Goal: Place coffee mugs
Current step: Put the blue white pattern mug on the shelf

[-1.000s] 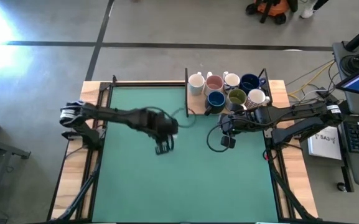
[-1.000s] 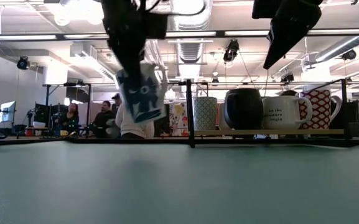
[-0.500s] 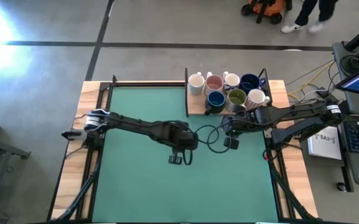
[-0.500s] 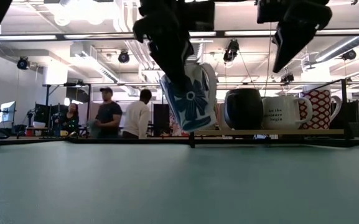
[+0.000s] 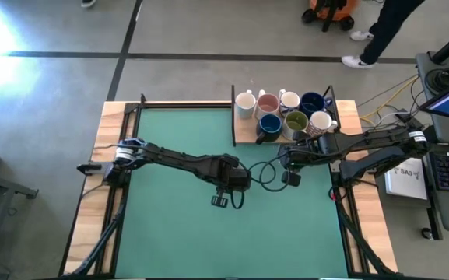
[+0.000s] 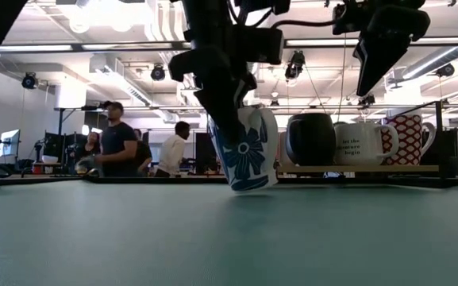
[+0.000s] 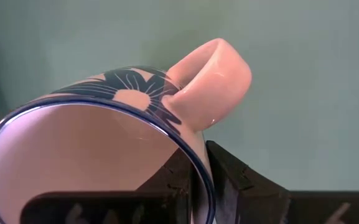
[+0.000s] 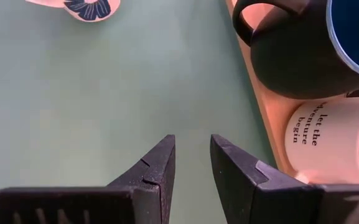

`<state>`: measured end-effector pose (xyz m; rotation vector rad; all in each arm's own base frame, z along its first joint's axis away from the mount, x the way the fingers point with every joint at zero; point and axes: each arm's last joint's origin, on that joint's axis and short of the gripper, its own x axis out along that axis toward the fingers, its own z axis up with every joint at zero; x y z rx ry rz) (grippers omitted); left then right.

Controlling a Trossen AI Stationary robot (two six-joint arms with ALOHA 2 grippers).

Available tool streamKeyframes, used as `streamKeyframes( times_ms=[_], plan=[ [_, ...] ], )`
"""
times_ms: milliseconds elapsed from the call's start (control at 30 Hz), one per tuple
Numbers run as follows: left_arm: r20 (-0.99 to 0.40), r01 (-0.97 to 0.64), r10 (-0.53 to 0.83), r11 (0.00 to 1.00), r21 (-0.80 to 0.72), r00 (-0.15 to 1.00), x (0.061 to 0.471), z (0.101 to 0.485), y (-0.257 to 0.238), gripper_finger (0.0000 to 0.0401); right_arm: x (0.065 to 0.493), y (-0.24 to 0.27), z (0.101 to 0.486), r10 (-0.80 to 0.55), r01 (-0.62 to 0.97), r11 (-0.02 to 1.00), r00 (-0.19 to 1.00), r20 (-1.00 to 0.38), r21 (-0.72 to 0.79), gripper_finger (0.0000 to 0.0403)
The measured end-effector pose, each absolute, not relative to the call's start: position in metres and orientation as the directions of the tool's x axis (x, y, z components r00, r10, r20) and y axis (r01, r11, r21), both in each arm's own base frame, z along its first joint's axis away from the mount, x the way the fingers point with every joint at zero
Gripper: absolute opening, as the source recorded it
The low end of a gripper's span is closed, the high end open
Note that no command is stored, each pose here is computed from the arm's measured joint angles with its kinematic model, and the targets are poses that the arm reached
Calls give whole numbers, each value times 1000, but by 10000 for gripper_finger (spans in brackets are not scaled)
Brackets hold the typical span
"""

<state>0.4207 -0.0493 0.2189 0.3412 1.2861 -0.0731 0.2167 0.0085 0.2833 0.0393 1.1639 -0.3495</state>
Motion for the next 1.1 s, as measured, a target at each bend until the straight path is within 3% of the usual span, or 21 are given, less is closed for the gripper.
streamKeyframes(
  times_ms=[167, 567, 767, 1100],
  plan=[
    [-948, 224, 145, 951, 212, 282, 423, 217, -42, 22, 217, 9, 283, -249, 297, 944, 351, -903, -145, 91],
    [-929, 156, 236, 945, 289, 286, 424, 216, -36, 86, 217, 9, 283, -249, 310, 940, 351, -903, -139, 91],
    [-942, 178, 160, 959, 219, 294, 422, 218, -51, 91, 217, 9, 283, -249, 275, 949, 351, -902, -155, 91],
    [-910, 170, 152, 958, 232, 386, 414, 246, -64, 91, 222, 9, 283, -245, 189, 965, 381, -892, -184, 91]
  ],
)
